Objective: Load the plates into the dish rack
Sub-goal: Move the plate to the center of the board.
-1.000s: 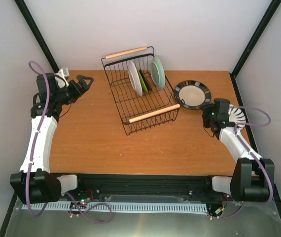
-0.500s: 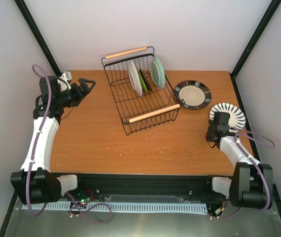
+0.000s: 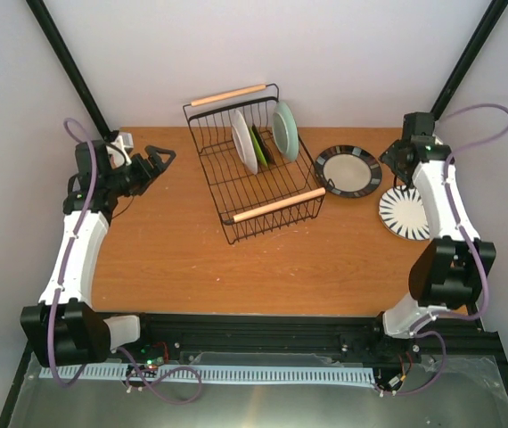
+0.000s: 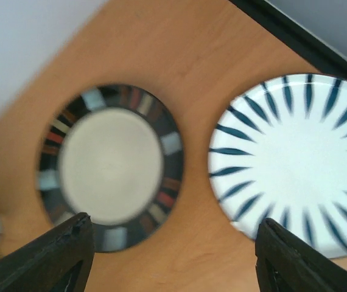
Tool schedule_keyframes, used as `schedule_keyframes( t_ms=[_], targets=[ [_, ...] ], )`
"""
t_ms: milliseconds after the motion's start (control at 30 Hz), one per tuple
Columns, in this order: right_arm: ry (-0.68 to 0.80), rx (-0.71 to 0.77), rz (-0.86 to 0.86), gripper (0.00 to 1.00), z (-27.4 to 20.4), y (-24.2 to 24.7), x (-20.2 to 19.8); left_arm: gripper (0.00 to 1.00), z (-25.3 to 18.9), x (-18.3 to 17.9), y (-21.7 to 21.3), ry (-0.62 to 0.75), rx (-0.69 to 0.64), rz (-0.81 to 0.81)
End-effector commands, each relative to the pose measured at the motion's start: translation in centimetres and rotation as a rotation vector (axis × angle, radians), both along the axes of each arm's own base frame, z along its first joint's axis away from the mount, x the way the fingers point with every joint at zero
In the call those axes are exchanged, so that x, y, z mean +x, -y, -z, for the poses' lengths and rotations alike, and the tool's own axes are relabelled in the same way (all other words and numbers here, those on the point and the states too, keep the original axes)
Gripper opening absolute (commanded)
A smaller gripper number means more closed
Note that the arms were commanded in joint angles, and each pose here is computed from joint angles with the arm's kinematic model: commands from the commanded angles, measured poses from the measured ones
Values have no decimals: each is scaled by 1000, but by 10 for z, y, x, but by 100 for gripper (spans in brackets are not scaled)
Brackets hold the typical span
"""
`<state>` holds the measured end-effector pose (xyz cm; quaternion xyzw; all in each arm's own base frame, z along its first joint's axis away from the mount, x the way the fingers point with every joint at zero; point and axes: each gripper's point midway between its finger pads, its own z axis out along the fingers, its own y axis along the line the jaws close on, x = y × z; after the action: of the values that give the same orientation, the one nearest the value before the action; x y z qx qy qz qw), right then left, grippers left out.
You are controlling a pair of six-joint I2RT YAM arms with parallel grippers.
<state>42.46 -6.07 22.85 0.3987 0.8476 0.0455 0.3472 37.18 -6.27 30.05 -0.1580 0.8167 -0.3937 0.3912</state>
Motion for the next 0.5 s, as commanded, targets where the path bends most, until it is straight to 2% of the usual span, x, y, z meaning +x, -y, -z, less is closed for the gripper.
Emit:
schedule_keyframes(
  t_ms=[0,167,400,467],
  targets=[
    [-445,-208,-280,72,58,1,-42,100,14,-6,8,0,13,67],
    [-626,-281,-431,69,90,-5,-62,100,13,-15,11,15,23,82],
    [-783,-383,-534,58,118,4,-85,100,13,-18,12,20,37,103],
    [-781,-387,-547,55,125,1,-85,100,17,-19,13,12,37,105]
  ],
)
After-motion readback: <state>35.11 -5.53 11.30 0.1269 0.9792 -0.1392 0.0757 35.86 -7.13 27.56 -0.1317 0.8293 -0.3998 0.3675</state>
